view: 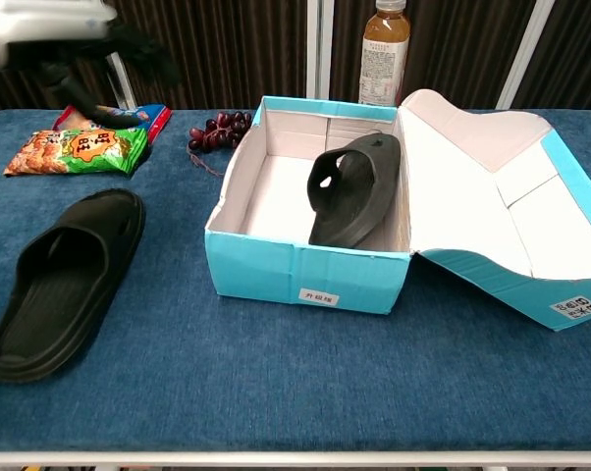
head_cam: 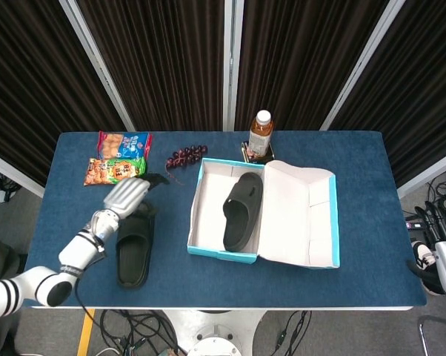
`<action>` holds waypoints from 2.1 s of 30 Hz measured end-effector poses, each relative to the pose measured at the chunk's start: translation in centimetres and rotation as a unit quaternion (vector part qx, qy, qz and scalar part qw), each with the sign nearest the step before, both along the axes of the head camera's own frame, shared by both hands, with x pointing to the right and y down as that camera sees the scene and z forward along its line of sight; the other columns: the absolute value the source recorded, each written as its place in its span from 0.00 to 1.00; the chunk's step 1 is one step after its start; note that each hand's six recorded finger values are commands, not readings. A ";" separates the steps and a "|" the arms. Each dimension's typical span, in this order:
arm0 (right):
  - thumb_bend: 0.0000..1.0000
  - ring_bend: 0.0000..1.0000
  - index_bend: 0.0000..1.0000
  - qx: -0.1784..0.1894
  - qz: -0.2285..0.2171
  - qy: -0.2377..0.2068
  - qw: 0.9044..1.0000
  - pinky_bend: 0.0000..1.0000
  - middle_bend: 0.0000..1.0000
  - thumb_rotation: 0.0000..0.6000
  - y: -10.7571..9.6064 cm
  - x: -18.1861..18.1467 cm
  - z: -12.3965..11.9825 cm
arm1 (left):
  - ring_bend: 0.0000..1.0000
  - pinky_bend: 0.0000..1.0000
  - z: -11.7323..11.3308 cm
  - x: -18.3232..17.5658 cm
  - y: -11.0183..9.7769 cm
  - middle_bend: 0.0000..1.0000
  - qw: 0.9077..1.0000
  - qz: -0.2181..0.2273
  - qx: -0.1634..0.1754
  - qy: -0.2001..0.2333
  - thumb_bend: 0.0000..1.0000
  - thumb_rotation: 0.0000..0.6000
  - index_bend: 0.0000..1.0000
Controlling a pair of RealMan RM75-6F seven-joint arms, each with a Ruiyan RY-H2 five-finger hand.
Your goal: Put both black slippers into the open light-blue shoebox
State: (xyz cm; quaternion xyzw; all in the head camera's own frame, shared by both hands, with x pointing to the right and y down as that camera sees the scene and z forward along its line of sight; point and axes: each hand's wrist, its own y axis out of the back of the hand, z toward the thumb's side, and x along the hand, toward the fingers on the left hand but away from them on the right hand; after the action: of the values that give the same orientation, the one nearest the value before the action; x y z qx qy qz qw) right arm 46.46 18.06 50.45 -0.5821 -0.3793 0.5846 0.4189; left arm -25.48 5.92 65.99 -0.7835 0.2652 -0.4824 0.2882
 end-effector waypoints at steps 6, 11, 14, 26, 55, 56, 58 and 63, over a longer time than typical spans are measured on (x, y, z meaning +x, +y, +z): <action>0.05 0.00 0.00 -0.006 -0.006 -0.002 1.000 0.00 0.00 1.00 -0.2 -0.5 0.4 | 0.49 0.60 3.0 -5.5 3.0 0.08 0.993 -0.043 -0.054 -0.092 0.12 1.00 0.11; 0.05 0.00 0.00 -0.006 -0.011 -0.002 1.000 0.00 0.00 1.00 -0.3 -0.9 0.5 | 0.51 0.60 4.6 -8.0 5.3 0.06 0.983 -0.076 -0.103 -0.130 0.09 1.00 0.10; 0.05 0.00 0.00 -0.006 -0.010 -0.004 1.000 0.00 0.00 1.00 -0.2 -0.9 0.5 | 0.51 0.60 5.4 -8.4 6.1 0.06 0.980 -0.078 -0.118 -0.142 0.09 1.00 0.10; 0.05 0.00 0.00 -0.006 -0.004 -0.006 1.000 0.00 0.00 1.00 0.2 -0.4 0.5 | 0.56 0.65 7.2 -7.0 6.2 0.10 0.973 -0.086 -0.176 -0.119 0.06 1.00 0.14; 0.05 0.00 0.00 0.002 -0.003 -0.003 1.000 0.00 0.00 1.00 0.4 -0.3 0.0 | 0.62 0.77 0.1 -3.1 -3.0 0.47 0.959 -0.229 -0.029 0.163 0.07 1.00 0.48; 0.05 0.00 0.00 0.001 -0.003 -0.002 1.000 0.00 0.00 1.00 0.4 -0.3 -0.1 | 0.62 0.75 0.0 -2.4 -3.3 0.46 0.954 -0.230 -0.031 0.187 0.07 1.00 0.48; 0.05 0.00 0.00 0.001 -0.002 0.001 1.000 0.00 0.00 1.00 0.4 -0.4 -0.1 | 0.60 0.72 -0.2 -0.8 -4.0 0.46 0.942 -0.230 -0.038 0.241 0.07 1.00 0.48; 0.05 0.00 0.00 0.000 -0.001 0.005 1.000 0.00 0.00 1.00 0.3 -0.5 -0.2 | 0.58 0.66 0.3 3.4 -5.1 0.45 0.919 -0.201 -0.068 0.333 0.07 1.00 0.47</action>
State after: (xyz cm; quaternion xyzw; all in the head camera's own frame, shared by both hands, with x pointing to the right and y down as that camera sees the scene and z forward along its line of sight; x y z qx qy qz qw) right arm 45.95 18.35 50.23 -0.5795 -0.3765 0.5872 0.4214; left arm -22.07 0.80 66.26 -0.8468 0.4647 -0.2577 0.0265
